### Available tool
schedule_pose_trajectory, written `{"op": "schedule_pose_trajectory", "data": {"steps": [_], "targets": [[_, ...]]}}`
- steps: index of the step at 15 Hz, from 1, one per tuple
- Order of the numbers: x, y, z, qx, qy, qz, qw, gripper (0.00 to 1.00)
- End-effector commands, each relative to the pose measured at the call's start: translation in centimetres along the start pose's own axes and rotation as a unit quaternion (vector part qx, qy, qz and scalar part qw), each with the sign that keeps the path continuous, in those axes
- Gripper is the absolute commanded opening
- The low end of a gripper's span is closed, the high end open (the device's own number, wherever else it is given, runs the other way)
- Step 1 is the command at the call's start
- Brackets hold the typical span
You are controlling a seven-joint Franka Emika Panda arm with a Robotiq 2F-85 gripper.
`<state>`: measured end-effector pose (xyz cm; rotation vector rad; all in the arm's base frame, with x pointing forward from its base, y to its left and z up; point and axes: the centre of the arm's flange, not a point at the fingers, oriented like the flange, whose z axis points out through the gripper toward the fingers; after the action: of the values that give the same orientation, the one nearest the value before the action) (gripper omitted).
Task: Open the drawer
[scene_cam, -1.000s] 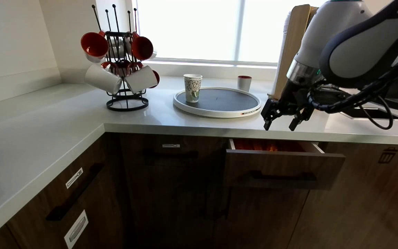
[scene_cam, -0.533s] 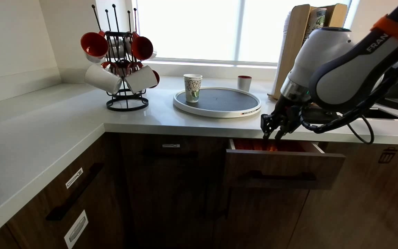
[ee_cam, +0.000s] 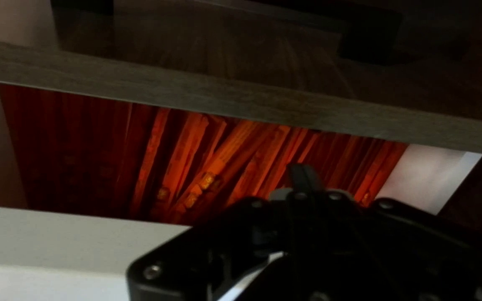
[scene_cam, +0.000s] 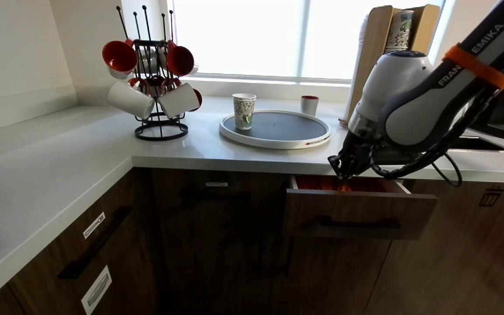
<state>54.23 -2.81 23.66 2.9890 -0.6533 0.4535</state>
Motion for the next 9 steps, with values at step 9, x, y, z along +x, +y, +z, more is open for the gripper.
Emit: {"op": "schedule_pose_trajectory", "data": {"steps": [9], "targets": [[-1.4,-1.3,2.4,-0.038,-0.063,-0.005,0.9973,0.0]]}}
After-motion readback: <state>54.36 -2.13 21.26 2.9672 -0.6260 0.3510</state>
